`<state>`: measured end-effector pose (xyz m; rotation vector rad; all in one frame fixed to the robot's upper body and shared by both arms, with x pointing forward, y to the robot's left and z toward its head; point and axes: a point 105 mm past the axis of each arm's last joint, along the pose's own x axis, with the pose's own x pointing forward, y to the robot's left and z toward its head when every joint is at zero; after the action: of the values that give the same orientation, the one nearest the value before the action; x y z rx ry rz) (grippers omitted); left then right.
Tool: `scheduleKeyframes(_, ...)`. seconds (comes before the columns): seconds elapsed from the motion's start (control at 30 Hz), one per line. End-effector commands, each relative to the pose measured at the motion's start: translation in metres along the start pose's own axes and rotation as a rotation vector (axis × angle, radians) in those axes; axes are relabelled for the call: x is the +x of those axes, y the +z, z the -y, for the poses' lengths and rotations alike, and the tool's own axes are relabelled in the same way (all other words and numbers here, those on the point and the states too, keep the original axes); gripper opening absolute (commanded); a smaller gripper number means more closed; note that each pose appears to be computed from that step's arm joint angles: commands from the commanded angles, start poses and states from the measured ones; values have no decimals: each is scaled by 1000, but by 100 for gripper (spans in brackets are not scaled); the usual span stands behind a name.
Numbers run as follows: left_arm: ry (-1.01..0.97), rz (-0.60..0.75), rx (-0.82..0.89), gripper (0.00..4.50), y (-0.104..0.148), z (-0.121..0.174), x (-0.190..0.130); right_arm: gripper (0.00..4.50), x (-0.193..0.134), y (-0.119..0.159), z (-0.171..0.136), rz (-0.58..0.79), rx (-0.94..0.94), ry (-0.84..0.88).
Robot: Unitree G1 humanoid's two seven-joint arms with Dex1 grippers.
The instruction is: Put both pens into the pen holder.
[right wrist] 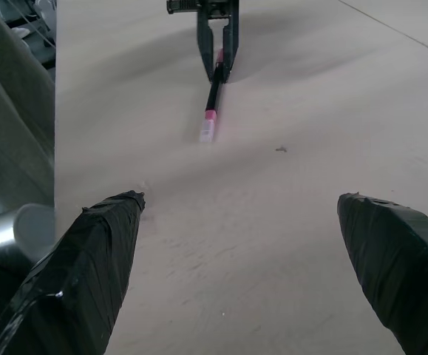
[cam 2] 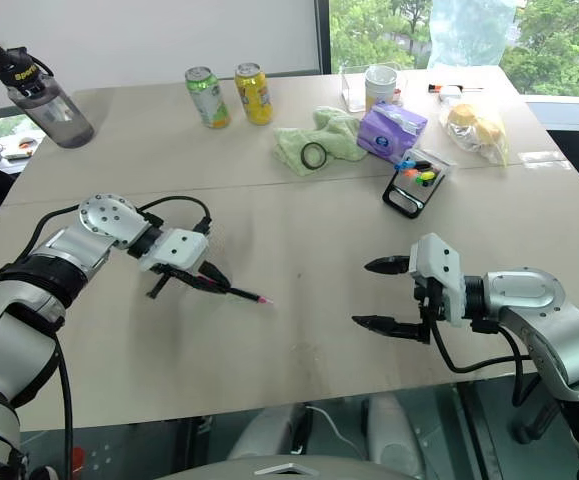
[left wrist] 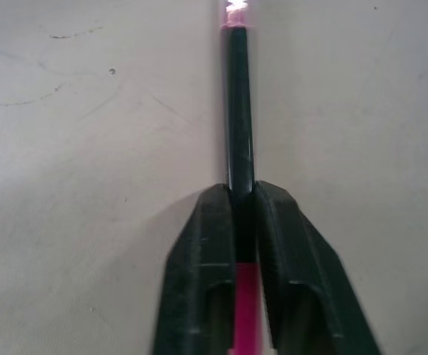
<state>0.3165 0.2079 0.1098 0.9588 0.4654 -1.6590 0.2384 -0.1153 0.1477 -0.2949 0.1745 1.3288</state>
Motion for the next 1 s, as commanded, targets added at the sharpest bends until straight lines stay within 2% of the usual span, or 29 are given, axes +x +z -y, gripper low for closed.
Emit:
scheduleKeyframes(0.03,-9,-16,-15,3,-7,7,-2,450,0,3,-1,13,-32,13)
scheduleKeyframes(0.13,24,19,-29,3,-5,4,-3,450,1,3,-1,18,-37,14)
scheduleKeyframes(0.23,95,145,-69,3,9,-4,-7,450,2,4,4,31,-47,-20)
scheduleKeyframes(0.37,200,376,-149,3,33,-15,-18,450,1,9,16,74,-24,-96)
scheduleKeyframes(0.47,278,603,-252,3,56,-19,-24,450,5,14,25,117,0,-155)
scheduleKeyframes(0.53,287,732,-304,3,73,-17,-23,450,11,22,27,159,29,-168)
scheduleKeyframes(0.6,275,855,-357,3,94,-12,-19,450,19,42,28,270,95,-169)
scheduleKeyframes(0.77,272,979,-406,3,120,-7,-8,450,37,75,23,429,216,-112)
scheduleKeyframes(0.97,277,1005,-407,3,127,-10,-4,450,54,103,13,527,298,-13)
scheduleKeyframes(1.0,277,1005,-407,0,127,-11,-4,396,55,106,13,536,305,-3)
